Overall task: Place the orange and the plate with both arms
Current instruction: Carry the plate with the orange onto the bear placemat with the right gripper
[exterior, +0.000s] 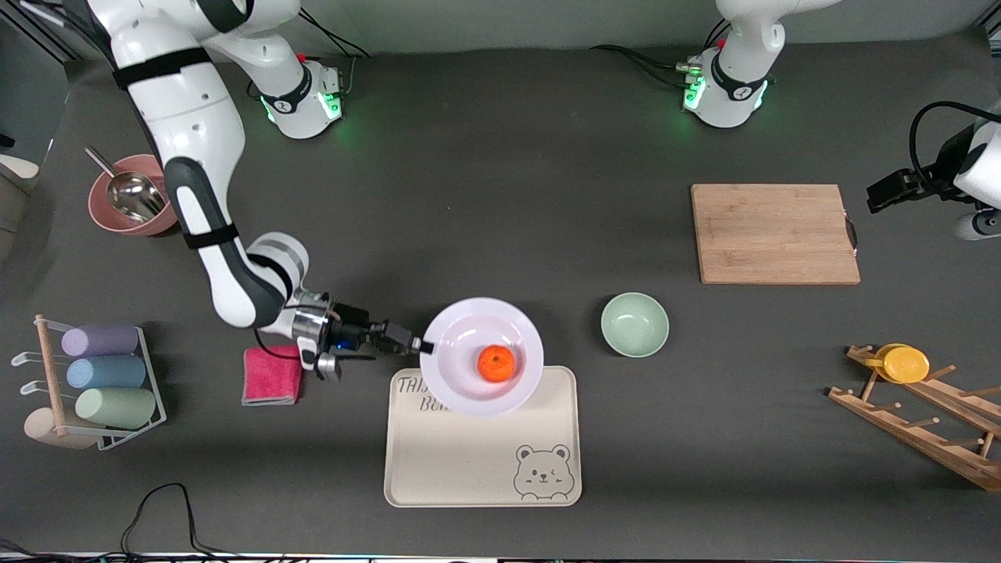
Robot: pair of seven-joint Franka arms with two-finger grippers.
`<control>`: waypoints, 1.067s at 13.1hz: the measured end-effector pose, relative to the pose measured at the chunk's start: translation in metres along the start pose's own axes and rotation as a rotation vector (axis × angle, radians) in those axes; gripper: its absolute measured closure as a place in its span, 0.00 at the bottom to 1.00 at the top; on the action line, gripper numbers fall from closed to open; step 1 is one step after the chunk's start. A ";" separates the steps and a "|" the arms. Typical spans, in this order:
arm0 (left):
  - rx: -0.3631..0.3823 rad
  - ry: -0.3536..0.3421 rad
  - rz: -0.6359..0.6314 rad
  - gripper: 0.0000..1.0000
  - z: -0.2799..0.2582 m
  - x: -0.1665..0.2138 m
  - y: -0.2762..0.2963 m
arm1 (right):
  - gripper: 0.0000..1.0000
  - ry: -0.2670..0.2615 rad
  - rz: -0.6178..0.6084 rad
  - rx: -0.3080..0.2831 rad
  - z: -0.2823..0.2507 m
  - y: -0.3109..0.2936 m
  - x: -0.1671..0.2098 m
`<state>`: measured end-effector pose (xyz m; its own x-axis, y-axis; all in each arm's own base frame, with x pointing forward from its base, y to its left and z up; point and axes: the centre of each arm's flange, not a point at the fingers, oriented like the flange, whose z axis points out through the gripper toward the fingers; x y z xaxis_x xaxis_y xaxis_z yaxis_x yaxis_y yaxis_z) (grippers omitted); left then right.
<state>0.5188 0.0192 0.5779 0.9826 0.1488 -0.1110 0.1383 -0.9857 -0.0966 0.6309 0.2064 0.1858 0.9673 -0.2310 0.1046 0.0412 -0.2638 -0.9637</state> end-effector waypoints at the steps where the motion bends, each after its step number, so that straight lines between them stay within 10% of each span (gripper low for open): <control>1: 0.000 -0.001 0.000 0.00 0.000 0.000 0.000 | 0.96 0.010 -0.006 0.008 0.005 0.005 0.014; 9: 0.001 -0.018 -0.004 0.00 0.002 -0.001 -0.002 | 0.96 0.041 0.012 0.056 0.038 0.030 0.073; 14: 0.001 -0.019 -0.004 0.00 0.003 -0.001 -0.002 | 0.96 -0.005 0.067 -0.027 0.027 0.055 0.075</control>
<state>0.5171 0.0217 0.5757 0.9794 0.1546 -0.1298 0.1425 -0.9849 -0.0985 0.7122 0.2001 0.1335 0.9690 -0.2441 0.0386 -0.0306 -0.2735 -0.9614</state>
